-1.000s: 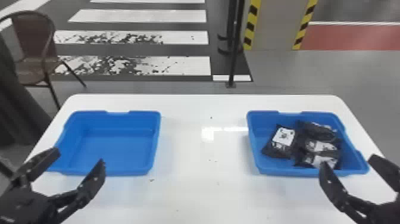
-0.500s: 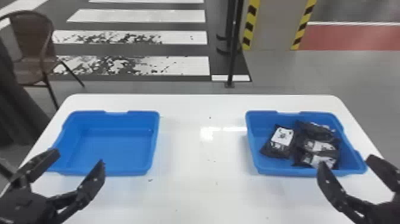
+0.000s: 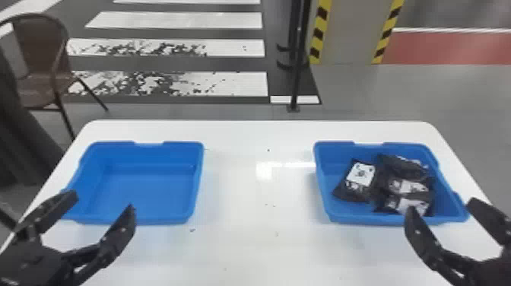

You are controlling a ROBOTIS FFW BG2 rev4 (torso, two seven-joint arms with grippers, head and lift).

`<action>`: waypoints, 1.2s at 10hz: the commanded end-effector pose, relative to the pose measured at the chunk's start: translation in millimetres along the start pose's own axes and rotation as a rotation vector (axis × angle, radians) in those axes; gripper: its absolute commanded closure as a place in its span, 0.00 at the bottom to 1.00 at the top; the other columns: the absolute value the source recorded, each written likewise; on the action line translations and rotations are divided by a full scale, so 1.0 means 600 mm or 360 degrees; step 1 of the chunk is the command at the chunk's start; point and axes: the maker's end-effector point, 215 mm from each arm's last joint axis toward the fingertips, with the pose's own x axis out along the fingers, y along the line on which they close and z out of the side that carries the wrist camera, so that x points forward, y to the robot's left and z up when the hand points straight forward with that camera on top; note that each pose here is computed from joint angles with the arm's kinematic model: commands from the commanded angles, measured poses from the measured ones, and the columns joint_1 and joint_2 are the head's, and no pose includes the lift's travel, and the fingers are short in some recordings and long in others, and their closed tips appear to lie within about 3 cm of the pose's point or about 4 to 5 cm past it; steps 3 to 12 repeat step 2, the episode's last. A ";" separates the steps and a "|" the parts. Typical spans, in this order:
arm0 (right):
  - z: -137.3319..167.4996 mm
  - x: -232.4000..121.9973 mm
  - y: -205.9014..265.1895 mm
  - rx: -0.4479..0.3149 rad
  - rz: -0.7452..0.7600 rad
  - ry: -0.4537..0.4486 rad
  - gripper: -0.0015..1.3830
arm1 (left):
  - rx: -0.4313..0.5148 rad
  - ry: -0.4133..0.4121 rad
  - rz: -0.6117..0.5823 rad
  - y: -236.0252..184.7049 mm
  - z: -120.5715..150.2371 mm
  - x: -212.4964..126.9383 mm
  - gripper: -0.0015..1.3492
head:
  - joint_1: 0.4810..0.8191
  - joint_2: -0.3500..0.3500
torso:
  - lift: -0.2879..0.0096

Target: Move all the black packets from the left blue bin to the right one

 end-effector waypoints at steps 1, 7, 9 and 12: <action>0.000 0.000 0.001 0.0006 -0.0001 -0.0001 0.09 | -0.0002 0.0003 0.0000 0.000 -0.001 0.000 0.12 | 0.63 0.49 | 0.50; 0.000 0.000 0.001 0.0006 -0.0001 -0.0001 0.09 | -0.0001 0.0003 -0.0001 0.000 -0.002 0.001 0.12 | 0.63 0.49 | 0.50; 0.000 0.000 0.001 0.0006 -0.0001 -0.0001 0.09 | -0.0001 0.0003 -0.0001 0.000 -0.002 0.001 0.12 | 0.63 0.49 | 0.50; 0.000 0.000 0.001 0.0006 -0.0001 -0.0001 0.09 | -0.0001 0.0003 -0.0001 0.000 -0.002 0.001 0.12 | 0.63 0.49 | 0.50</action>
